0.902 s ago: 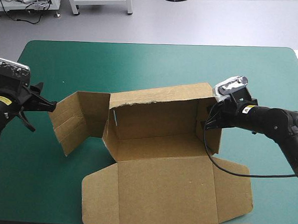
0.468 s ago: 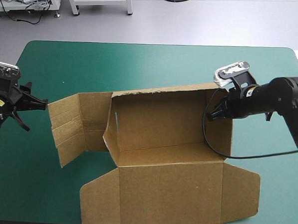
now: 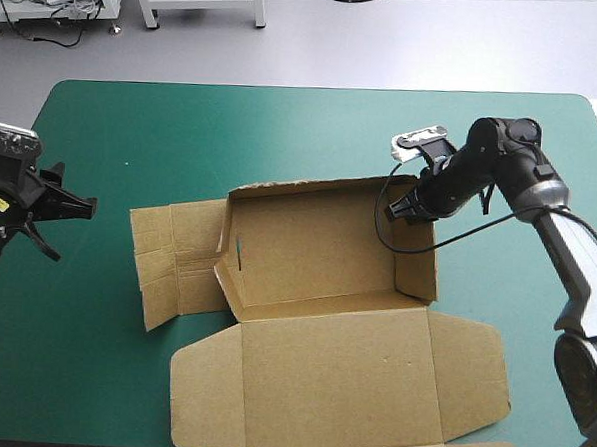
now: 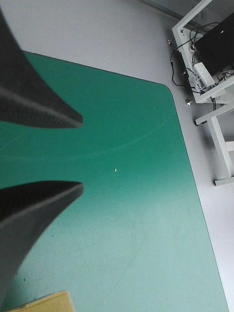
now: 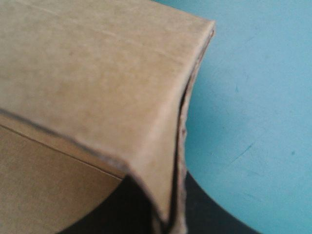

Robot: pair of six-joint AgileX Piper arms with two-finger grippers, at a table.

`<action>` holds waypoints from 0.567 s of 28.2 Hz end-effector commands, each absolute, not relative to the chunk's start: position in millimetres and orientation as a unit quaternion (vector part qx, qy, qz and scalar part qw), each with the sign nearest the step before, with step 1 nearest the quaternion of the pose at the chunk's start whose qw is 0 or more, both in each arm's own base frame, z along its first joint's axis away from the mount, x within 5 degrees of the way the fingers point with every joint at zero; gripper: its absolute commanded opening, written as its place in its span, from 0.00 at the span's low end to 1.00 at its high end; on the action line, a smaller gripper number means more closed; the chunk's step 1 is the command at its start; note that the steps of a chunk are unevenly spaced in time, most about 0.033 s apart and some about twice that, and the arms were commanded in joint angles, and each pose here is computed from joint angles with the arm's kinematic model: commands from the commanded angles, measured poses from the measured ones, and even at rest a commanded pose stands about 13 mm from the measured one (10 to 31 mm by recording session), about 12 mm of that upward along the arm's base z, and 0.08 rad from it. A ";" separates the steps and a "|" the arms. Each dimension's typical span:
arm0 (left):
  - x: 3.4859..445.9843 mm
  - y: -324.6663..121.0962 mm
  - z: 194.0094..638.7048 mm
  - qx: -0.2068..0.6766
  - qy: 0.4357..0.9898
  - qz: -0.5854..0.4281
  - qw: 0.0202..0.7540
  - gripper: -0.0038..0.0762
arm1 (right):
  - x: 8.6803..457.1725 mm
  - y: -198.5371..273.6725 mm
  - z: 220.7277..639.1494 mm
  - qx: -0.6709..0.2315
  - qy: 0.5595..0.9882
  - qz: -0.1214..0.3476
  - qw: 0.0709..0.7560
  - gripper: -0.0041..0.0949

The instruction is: Fold the box

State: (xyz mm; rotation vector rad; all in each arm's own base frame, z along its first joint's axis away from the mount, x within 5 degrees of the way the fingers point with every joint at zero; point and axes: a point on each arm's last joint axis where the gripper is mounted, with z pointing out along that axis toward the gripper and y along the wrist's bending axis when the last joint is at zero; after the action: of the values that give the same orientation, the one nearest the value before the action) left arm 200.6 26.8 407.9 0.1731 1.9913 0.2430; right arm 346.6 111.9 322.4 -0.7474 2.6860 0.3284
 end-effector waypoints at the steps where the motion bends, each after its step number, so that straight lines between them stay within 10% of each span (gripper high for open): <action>1: 197.6 25.5 425.3 0.057 0.806 0.096 0.582 0.38 | 348.2 113.5 342.1 -0.301 0.929 0.113 0.182 0.02; 9: 197.6 25.0 425.3 0.058 0.805 0.094 0.582 0.38 | 375.2 121.1 321.2 -0.300 0.932 0.117 0.165 0.04; 16: 198.3 18.9 425.3 0.075 0.804 0.088 0.583 0.38 | 378.1 123.6 322.3 -0.288 0.934 0.129 0.168 0.50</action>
State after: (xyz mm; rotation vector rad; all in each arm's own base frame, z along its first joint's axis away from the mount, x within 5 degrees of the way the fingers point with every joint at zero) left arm 201.3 21.2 408.0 0.1838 1.9864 0.2029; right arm 386.9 125.1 293.0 -0.8086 2.7168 0.3631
